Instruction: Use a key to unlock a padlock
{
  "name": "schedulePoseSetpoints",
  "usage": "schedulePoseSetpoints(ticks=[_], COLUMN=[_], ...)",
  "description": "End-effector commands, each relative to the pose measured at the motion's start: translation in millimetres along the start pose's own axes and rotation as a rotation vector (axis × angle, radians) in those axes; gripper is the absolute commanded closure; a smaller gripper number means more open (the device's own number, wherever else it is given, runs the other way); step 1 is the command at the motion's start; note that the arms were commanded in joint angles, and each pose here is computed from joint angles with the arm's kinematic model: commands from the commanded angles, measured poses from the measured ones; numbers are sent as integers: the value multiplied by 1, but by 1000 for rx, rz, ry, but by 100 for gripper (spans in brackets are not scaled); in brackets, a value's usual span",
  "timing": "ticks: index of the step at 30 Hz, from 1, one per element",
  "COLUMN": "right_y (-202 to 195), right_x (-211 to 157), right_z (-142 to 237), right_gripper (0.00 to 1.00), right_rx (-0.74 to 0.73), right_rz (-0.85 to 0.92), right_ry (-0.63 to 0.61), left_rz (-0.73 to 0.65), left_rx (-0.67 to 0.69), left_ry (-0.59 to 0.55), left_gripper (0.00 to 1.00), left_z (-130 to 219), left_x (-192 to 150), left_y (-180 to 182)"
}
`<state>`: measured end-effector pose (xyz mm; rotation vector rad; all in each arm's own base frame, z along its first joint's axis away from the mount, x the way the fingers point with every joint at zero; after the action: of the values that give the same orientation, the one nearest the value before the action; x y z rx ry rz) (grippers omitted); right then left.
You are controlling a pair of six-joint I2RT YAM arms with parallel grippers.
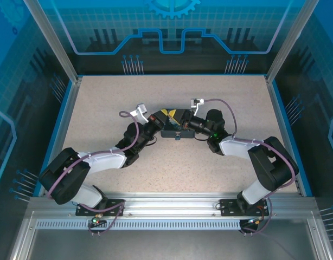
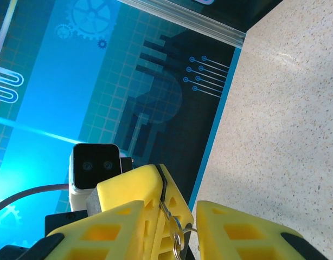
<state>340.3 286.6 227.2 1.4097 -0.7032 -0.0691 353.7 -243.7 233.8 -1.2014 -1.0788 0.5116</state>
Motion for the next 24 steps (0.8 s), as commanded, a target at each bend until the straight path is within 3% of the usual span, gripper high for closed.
schedulePoseSetpoints(ticks=[1,12,24], right_y=[5,1,4], right_x=[-7,-11,-11], right_z=[-4,-5,-7], right_gripper=[69,70,79], right_rx=[28,23,36], right_rz=[28,25,31], right_ry=[19,26,33], left_rz=[9,13,14], left_rx=[-20,-18,-8], left_ry=[-36,-46,-45], left_gripper=[100,100,100], left_z=[-1,-1,-2], left_x=[6,8,6], left_y=[-10,-10,-6])
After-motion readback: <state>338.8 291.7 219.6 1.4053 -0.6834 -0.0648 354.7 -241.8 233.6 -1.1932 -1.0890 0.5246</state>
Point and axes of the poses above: each hand's point on the last joint's axis, 136 mm out from that joint toward the fingers, its own z axis back along the fingers, its own y axis along the line the jaws close on, x = y × z, the point moved 1 cm from there along z, back along the fingers, and after that the axes turned 3 degrees about z, right-handed, at the moved point
